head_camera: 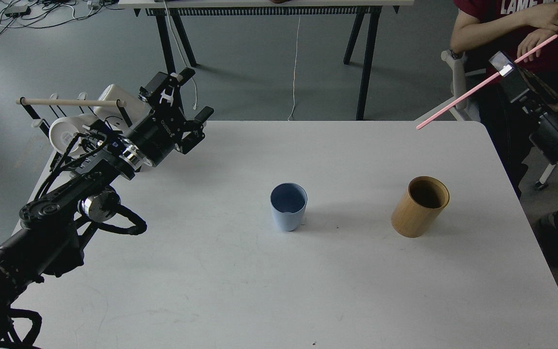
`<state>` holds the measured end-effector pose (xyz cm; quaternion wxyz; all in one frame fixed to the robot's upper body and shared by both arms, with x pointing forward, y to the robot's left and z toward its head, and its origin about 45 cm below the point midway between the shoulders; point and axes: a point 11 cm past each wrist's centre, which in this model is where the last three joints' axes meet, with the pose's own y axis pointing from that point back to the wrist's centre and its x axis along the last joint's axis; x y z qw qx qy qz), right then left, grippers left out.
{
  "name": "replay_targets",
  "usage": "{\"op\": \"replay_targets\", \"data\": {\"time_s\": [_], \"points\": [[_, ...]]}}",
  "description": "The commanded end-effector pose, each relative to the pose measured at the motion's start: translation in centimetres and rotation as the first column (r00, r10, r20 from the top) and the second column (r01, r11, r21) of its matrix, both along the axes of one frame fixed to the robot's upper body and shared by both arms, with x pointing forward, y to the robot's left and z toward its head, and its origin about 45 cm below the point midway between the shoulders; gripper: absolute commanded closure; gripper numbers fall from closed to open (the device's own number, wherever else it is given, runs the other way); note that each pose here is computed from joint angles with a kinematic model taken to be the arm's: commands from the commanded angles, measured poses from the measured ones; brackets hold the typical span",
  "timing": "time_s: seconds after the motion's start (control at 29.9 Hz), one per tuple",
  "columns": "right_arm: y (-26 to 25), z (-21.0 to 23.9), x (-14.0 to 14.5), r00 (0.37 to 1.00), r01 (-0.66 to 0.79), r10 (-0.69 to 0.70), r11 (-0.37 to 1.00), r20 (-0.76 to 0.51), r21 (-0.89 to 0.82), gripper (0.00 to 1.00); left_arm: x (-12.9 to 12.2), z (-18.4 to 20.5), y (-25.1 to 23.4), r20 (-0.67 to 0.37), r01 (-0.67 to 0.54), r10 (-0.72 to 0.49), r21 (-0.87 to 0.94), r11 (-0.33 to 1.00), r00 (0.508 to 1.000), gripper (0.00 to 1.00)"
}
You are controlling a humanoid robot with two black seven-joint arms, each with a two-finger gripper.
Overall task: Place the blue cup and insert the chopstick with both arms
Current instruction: 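Carry the pink stick over the blue cup and lower it inside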
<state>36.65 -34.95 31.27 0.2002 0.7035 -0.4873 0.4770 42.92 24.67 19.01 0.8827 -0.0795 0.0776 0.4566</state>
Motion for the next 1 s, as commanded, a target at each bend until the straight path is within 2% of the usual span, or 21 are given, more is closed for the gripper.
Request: {"op": "replay_targets", "data": {"time_s": [0.0,0.13,0.33,0.77,0.97], "points": [[6.0,-0.3,2.0,0.990,-0.138,0.139,0.990,0.014,-0.013,1.00,-0.6,-1.0,0.4,-0.023,-0.008,0.008,0.001,1.000,1.000,0.01],[12.2,-2.7,3.2,0.956,-0.295,0.292,0.948,-0.040,-0.119,1.00,-1.5,-2.4,1.0,-0.054,-0.023,0.023,0.001,1.000,0.998,0.01],[20.2,-6.5,2.8,0.890,-0.455,0.447,0.872,-0.087,-0.178,1.00,-1.9,-2.9,0.8,-0.065,-0.019,0.019,-0.005,1.000,0.998,0.01],[20.5,-9.2,3.8,0.885,-0.461,0.452,0.827,-0.107,-0.322,1.00,-2.0,-3.0,0.8,-0.067,-0.020,0.020,-0.007,1.000,0.998,0.01],[21.2,-11.9,3.4,0.875,-0.483,0.458,0.799,-0.159,-0.359,1.00,-2.1,-3.1,1.0,-0.070,-0.023,0.022,-0.005,1.000,0.997,0.01]]}}
